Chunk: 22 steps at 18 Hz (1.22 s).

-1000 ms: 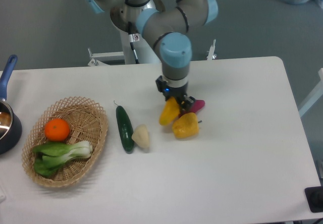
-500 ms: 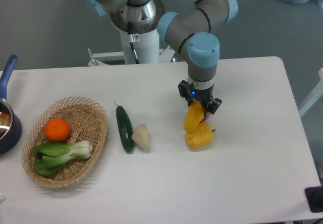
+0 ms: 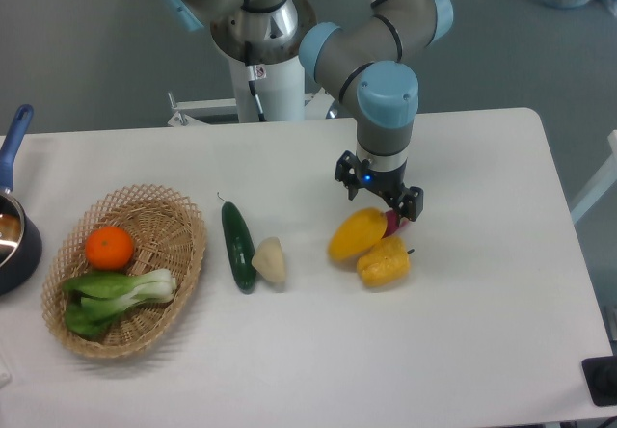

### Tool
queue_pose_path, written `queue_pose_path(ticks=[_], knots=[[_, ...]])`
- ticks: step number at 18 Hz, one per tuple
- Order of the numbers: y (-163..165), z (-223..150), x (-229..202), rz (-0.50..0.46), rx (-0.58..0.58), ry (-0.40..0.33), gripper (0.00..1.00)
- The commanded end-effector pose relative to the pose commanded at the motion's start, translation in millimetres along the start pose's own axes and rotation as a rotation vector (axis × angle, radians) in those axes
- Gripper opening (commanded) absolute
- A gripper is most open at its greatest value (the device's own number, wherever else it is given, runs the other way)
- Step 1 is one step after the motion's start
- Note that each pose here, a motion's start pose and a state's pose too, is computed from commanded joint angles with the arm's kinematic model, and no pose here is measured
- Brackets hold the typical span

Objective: Place the mango on the table

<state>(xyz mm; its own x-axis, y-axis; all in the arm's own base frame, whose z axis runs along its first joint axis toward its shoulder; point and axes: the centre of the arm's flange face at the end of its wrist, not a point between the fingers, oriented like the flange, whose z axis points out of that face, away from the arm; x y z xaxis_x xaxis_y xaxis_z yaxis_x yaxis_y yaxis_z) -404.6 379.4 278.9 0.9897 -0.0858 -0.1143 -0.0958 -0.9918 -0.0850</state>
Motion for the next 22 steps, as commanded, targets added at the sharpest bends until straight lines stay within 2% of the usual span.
queue_pose_path(ticks=[2,7,11,18,22], knots=[[-3.6,-13.1,-14.5,-0.020,0.054,-0.012,1.00],[18.6,-36.8,-52.5,-0.078,0.095,-0.061,1.00],[16.6,-60.9,-78.9,-0.080,0.115,-0.114,1.00],[14.1,-57.3,-79.5,0.004,0.095,-0.109,1.00],[18.7,-54.7,-76.7,0.063,0.044,-0.069,1.00]])
